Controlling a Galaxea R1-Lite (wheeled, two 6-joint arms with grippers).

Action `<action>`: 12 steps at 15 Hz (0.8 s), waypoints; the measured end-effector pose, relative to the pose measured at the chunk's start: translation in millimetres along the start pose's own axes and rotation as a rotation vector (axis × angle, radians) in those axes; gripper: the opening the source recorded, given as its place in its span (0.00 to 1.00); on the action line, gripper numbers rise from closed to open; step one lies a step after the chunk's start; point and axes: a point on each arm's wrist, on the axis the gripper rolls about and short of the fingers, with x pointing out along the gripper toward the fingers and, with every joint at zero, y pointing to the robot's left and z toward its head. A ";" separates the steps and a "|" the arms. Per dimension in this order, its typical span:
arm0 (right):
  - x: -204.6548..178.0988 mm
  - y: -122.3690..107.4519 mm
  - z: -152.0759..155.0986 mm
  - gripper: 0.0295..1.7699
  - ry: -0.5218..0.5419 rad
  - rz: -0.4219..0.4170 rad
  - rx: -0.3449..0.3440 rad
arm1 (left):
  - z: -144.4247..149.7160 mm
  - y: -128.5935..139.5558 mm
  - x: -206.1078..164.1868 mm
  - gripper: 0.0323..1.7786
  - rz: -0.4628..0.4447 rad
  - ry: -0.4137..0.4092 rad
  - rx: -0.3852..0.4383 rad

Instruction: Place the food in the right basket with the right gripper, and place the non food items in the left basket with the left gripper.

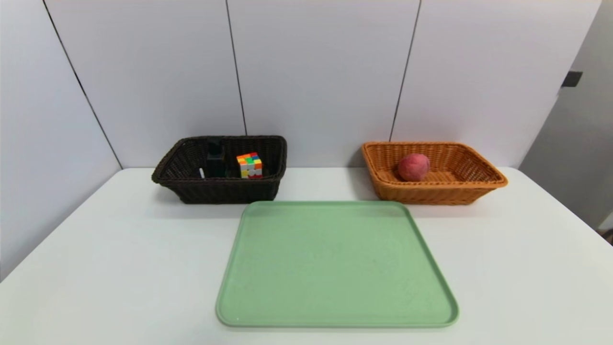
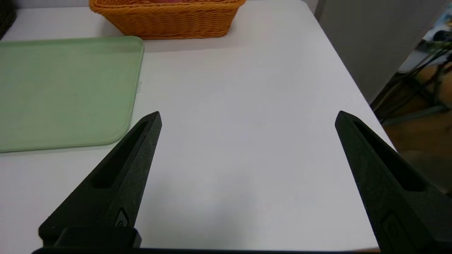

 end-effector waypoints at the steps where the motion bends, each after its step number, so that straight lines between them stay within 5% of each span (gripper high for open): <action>1: -4.9 0.2 -9.5 0.96 -0.014 -0.023 -0.013 | 0.5 0.3 -2.8 0.95 0.004 -0.013 0.022; 6: -22.8 -0.5 -42.6 0.96 -0.142 -0.030 -0.045 | -26.6 -1.8 -12.1 0.95 -0.067 -0.026 0.040; 12: -7.5 1.5 -47.0 0.96 -0.393 -0.060 -0.114 | -82.4 -7.8 -1.6 0.95 -0.161 -0.070 0.050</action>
